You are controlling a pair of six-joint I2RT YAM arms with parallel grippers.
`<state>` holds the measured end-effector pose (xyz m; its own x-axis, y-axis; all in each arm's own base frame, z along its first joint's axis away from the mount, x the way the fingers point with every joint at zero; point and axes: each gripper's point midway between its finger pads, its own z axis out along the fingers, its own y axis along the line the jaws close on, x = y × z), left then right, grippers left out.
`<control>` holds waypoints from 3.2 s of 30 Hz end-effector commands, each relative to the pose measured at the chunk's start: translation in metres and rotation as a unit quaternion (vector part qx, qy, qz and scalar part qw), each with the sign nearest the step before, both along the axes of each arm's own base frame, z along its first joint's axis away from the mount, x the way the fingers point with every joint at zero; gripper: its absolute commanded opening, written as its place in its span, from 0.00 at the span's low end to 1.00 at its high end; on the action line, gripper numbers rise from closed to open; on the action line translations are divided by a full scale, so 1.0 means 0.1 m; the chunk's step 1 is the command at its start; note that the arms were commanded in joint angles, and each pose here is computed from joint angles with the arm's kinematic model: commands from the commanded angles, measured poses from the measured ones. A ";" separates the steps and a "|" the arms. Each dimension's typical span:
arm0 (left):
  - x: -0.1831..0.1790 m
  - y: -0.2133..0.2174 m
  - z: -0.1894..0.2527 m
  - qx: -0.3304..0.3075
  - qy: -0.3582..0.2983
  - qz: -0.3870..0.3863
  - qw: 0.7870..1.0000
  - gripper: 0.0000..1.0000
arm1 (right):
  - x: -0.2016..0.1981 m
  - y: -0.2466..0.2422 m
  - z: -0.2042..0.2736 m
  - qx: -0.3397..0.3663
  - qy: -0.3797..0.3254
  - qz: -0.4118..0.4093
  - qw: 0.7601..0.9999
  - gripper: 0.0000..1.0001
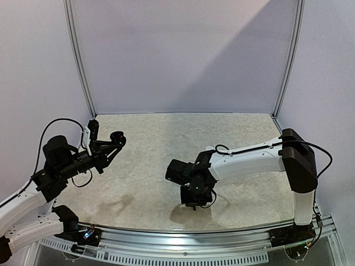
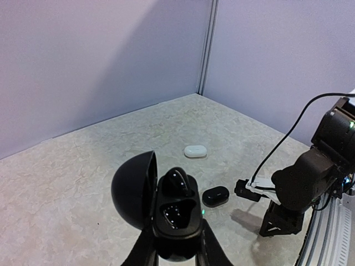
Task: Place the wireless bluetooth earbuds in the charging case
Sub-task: Pick up the left earbud from the corner of the board, then insert the left earbud into the left side groove of the charging case.
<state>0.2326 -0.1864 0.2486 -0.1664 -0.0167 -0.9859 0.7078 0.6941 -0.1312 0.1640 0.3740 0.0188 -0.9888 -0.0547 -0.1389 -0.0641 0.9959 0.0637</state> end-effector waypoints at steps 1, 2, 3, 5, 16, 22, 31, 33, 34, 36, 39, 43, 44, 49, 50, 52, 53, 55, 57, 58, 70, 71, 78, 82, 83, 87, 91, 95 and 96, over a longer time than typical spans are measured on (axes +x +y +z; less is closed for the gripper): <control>0.01 0.03 0.00 0.001 -0.008 0.003 1.000 0.00 | 0.00 0.04 -0.08 -0.004 -0.002 0.016 1.000 0.22; 0.00 0.03 -0.01 0.001 -0.007 0.003 1.000 0.00 | 0.00 0.03 -0.10 -0.004 0.000 0.017 1.000 0.22; 0.00 0.03 -0.02 0.001 -0.006 0.003 1.000 0.00 | -0.02 0.03 -0.12 -0.002 0.003 0.019 1.000 0.21; 0.00 0.03 -0.02 0.002 -0.005 0.002 1.000 0.00 | -0.04 0.02 -0.15 -0.001 0.007 0.020 1.000 0.20; 0.00 0.03 0.00 0.001 -0.006 0.002 1.000 0.00 | -0.11 -0.03 -0.25 -0.013 0.028 0.027 0.999 0.18; 0.00 0.03 -0.01 0.001 -0.006 0.002 1.000 0.00 | -0.12 -0.04 -0.25 -0.013 0.029 0.028 0.999 0.09; 0.00 0.03 -0.02 0.003 -0.005 0.002 1.000 0.00 | 0.00 0.03 -0.01 -0.007 -0.003 0.041 0.999 0.04; -0.01 0.02 -0.02 0.004 -0.008 0.000 1.000 0.00 | 0.07 0.05 0.12 -0.003 -0.023 0.046 0.999 0.04; -0.01 0.02 -0.01 0.004 -0.010 -0.001 1.000 0.00 | 0.10 0.05 0.19 -0.001 -0.035 0.048 0.998 0.04; -0.01 0.02 -0.01 0.005 -0.011 -0.002 1.000 0.00 | 0.17 0.06 0.34 0.000 -0.056 0.053 0.997 0.04; -0.01 0.02 0.00 0.005 -0.014 -0.003 1.000 0.00 | 0.26 0.10 0.56 0.006 -0.091 0.068 0.994 0.03; -0.02 0.01 0.03 0.005 -0.020 -0.006 1.000 0.00 | 0.39 0.24 0.97 0.026 -0.152 0.099 0.983 0.02; -0.02 0.01 0.04 0.005 -0.023 -0.008 1.000 0.00 | 0.43 0.29 1.12 0.032 -0.175 0.109 0.978 0.01; -0.02 -0.01 0.20 0.006 -0.051 -0.014 0.999 0.00 | 0.59 0.69 2.26 0.085 -0.336 0.182 0.920 0.02; -0.03 -0.02 0.25 0.007 -0.062 -0.016 0.998 0.00 | 0.58 0.81 2.52 0.108 -0.369 0.193 0.903 0.01; -0.04 -0.02 0.35 0.007 -0.086 -0.018 0.996 0.00 | 0.55 1.01 2.95 0.143 -0.429 0.222 0.864 0.01; -0.04 -0.02 0.40 0.008 -0.099 -0.017 0.995 0.00 | 0.53 1.10 3.16 0.154 -0.460 0.247 0.839 0.00; -0.06 -0.03 0.51 0.007 -0.123 -0.018 0.992 0.00 | 0.47 1.26 3.51 0.191 -0.505 0.271 0.797 0.00; -0.10 -0.03 0.61 0.014 -0.153 -0.020 0.988 0.00 | 0.39 1.40 3.78 0.216 -0.542 0.299 0.755 0.00; -0.12 -0.03 0.64 0.015 -0.165 -0.022 0.986 0.00 | 0.35 1.47 3.88 0.228 -0.556 0.310 0.737 0.00; -0.28 -0.04 0.95 -0.012 -0.253 -0.011 0.967 0.00 | -0.06 2.03 4.35 0.272 -0.657 0.379 0.592 0.00; -0.27 -0.03 0.95 -0.014 -0.251 -0.007 0.968 0.00 | -0.07 2.05 4.37 0.274 -0.661 0.379 0.587 0.00; -0.23 0.00 0.98 -0.027 -0.255 0.014 0.966 0.00 | -0.10 2.24 4.26 0.264 -0.664 0.399 0.574 0.00; -0.22 0.00 0.99 -0.036 -0.251 0.017 0.967 0.00 | -0.06 2.27 4.17 0.252 -0.664 0.399 0.580 0.00; -0.22 0.00 1.00 -0.039 -0.251 0.016 0.967 0.00 | -0.04 2.27 4.16 0.248 -0.666 0.397 0.581 0.00; -0.24 0.00 1.01 -0.042 -0.248 0.014 0.968 0.00 | 0.01 2.27 4.13 0.238 -0.670 0.388 0.586 0.00; -0.24 -0.01 0.98 -0.038 -0.245 0.011 0.969 0.00 | 0.03 2.26 4.14 0.235 -0.675 0.379 0.588 0.00; -0.25 -0.03 0.98 -0.036 -0.249 0.005 0.968 0.00 | 0.07 2.29 4.11 0.233 -0.675 0.378 0.589 0.00; -0.26 -0.04 0.99 -0.034 -0.253 0.004 0.967 0.00 | 0.08 2.30 4.10 0.233 -0.674 0.378 0.590 0.00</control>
